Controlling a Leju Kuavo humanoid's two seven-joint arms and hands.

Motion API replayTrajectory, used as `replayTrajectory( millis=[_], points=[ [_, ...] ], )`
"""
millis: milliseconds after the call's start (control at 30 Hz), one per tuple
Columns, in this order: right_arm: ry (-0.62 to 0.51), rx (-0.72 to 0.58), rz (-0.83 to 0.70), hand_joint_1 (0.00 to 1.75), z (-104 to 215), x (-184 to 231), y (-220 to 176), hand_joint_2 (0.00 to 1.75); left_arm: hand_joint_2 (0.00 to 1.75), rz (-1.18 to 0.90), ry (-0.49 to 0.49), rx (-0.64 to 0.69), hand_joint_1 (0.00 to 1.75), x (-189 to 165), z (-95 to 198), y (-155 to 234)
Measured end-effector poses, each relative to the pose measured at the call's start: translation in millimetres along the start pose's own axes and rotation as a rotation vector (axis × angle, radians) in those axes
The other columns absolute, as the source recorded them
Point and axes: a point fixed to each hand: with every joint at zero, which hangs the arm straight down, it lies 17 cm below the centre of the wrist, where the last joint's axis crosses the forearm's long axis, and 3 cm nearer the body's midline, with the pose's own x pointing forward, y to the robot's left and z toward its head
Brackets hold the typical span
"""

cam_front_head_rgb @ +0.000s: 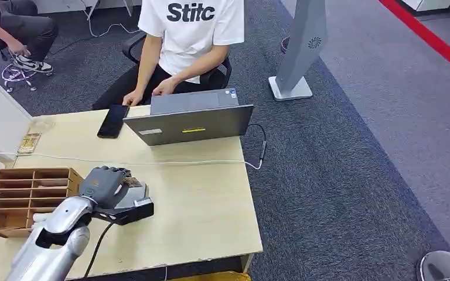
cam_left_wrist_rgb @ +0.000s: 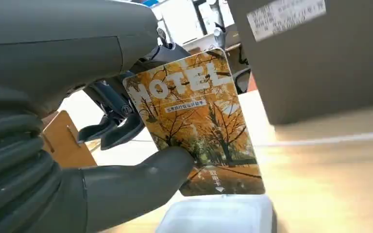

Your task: Pass the card to the sensor for recognition and then transmit it.

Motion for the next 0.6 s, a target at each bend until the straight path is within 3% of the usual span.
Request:
replayTrajectory(
  millis=[600],
  points=[
    [0.010, 0.000, 0.002, 0.00, 0.1, -1.8, 0.1, 1.75, 1.75, -0.060, 0.041, -0.069, 1.75, -9.2, 0.5, -34.5]
  ],
)
